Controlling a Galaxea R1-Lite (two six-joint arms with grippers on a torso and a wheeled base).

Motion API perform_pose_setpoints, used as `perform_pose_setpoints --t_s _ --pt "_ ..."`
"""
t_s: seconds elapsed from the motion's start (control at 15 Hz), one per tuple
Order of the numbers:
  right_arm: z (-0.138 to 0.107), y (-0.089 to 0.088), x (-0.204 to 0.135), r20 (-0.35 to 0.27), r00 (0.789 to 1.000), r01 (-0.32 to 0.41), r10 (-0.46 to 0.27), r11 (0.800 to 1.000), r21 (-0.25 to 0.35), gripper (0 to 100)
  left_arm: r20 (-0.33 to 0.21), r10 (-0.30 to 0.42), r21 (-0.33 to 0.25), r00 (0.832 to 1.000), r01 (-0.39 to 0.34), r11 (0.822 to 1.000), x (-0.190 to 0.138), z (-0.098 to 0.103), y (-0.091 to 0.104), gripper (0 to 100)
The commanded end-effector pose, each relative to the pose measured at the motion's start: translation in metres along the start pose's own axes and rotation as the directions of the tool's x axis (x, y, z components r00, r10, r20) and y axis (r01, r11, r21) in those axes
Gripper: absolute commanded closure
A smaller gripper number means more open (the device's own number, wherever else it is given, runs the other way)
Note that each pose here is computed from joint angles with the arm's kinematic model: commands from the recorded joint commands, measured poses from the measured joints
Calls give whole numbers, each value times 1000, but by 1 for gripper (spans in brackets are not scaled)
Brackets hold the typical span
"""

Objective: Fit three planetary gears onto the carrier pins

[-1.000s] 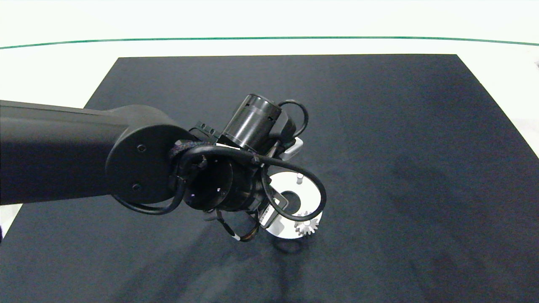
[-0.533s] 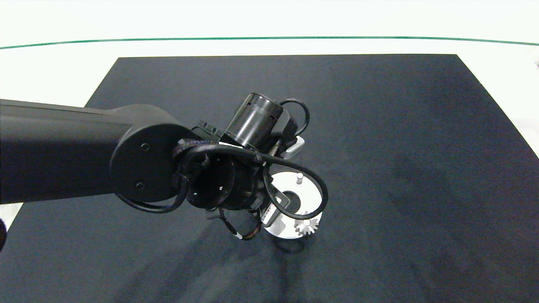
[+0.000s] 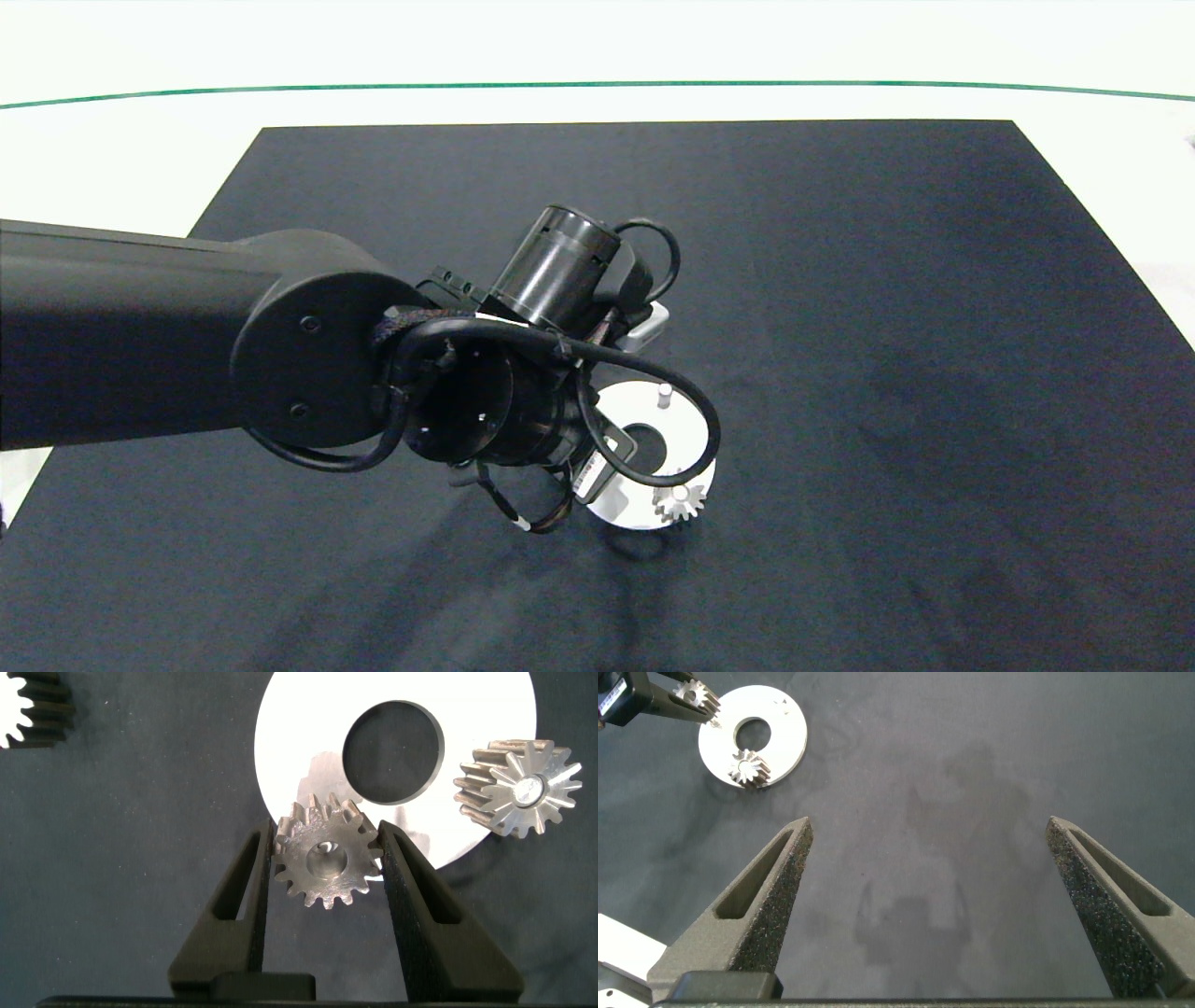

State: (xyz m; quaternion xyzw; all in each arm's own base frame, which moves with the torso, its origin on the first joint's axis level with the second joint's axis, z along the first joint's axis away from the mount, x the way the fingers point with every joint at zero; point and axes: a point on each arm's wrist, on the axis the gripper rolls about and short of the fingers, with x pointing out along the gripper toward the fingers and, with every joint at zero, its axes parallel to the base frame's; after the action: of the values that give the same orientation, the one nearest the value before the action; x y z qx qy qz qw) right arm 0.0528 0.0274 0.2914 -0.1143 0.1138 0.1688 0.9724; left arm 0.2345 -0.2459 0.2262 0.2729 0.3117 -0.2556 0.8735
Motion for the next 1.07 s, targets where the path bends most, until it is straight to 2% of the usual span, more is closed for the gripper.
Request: perform_pose_setpoints --t_s 0.07,1.07 --pt "0 0 0 -2 1000 0 0 1000 -3 0 -3 2 1 1000 -2 1000 1 0 0 72" --pt "0 0 -1 1 1000 1 -1 1000 -2 0 -19 8 -3 1000 -8 1000 2 -5 3 72"
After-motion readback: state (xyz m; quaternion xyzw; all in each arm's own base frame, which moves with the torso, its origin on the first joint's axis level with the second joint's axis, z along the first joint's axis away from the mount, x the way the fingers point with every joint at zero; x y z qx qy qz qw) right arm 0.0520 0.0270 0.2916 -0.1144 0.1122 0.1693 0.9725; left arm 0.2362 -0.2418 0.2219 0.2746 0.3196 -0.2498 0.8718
